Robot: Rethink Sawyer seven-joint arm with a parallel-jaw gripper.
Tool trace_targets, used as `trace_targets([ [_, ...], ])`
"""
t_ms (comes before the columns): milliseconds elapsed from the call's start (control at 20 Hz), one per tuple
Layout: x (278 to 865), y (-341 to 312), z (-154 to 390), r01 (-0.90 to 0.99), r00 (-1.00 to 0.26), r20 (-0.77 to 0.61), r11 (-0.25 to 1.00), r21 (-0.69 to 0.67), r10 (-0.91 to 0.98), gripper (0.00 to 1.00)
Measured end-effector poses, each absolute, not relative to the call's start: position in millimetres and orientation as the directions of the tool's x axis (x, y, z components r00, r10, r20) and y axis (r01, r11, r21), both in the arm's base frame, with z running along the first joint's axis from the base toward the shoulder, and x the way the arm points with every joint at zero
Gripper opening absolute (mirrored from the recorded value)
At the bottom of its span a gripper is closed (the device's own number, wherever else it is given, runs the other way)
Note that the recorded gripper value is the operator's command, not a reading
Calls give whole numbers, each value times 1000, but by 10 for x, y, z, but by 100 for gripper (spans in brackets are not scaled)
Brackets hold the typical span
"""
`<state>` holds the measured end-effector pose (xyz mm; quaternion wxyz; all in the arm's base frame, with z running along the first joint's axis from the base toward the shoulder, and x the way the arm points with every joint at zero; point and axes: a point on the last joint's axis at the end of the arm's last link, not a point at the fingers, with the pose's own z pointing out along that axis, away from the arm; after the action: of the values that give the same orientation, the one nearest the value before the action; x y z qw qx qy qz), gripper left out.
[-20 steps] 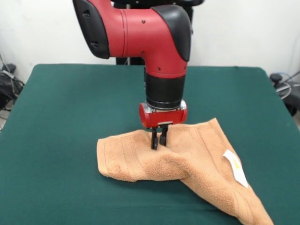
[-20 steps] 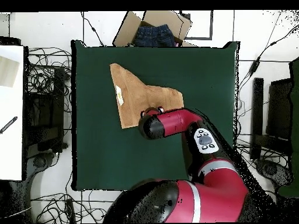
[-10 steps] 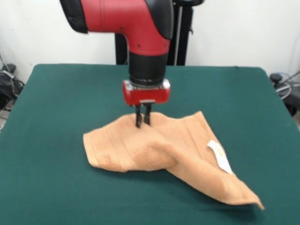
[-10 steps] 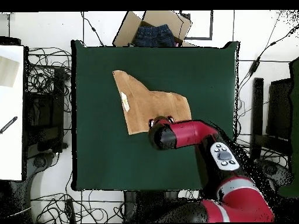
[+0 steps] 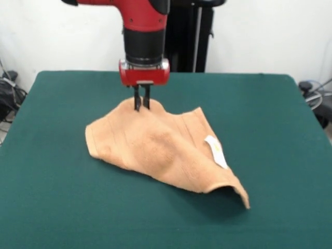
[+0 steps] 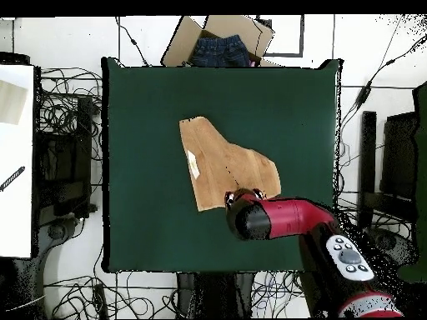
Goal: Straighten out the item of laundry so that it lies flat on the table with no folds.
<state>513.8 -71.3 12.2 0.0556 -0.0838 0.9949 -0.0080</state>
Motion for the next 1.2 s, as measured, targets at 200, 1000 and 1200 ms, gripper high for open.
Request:
trace_targets([
  [200, 4893, -766, 244, -149, -985, -86, 989, -15, -149, 0],
  [1000, 4263, -743, 383, -112, -993, -26, 993, 36, -111, 0],
  [1200, 4194, -685, 382, -125, -991, -44, 991, 44, -123, 0],
])
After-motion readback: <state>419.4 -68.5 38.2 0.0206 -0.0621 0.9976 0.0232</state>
